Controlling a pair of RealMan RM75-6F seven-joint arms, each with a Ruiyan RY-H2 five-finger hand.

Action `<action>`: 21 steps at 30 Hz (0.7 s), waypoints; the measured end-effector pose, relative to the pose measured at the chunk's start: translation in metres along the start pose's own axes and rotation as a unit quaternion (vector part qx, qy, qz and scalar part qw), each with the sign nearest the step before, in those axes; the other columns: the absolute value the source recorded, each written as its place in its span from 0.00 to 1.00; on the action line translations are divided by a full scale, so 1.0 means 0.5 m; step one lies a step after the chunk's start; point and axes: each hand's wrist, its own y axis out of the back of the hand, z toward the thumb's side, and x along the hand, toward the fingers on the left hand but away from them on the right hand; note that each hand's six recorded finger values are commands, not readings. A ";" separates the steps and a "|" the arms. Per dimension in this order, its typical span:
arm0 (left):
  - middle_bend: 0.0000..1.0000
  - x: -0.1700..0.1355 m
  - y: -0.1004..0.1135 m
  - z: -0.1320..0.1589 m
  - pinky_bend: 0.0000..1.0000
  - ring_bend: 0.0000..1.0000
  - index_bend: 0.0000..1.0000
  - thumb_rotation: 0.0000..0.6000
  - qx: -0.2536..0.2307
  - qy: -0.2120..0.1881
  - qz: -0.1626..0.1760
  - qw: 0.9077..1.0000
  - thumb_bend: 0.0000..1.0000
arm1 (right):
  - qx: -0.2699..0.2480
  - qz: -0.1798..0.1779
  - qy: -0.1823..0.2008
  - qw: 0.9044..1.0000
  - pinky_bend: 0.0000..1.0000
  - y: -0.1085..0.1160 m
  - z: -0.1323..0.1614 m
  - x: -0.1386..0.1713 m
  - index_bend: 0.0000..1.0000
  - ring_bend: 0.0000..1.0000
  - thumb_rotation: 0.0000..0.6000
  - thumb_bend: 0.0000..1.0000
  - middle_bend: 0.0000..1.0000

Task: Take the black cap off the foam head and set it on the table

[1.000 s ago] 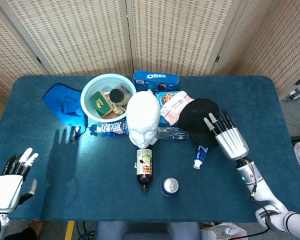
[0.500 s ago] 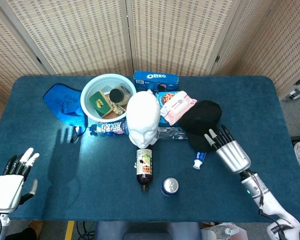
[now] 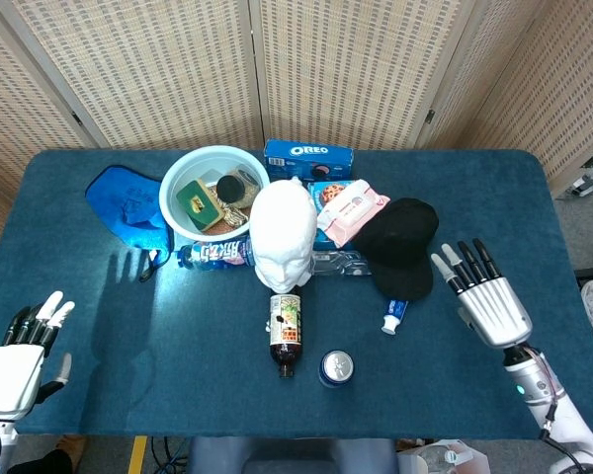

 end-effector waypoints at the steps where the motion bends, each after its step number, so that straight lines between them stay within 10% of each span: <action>1: 0.00 -0.001 0.000 0.000 0.00 0.00 0.08 1.00 0.000 0.001 0.000 1.000 0.49 | -0.001 0.003 -0.003 1.000 0.06 0.002 -0.005 0.007 0.09 0.04 1.00 0.00 0.12; 21: 0.00 -0.010 0.004 -0.009 0.00 0.00 0.08 1.00 -0.003 0.010 0.007 1.000 0.49 | -0.060 0.058 -0.110 0.990 0.07 0.041 -0.093 0.177 0.10 0.04 1.00 0.00 0.13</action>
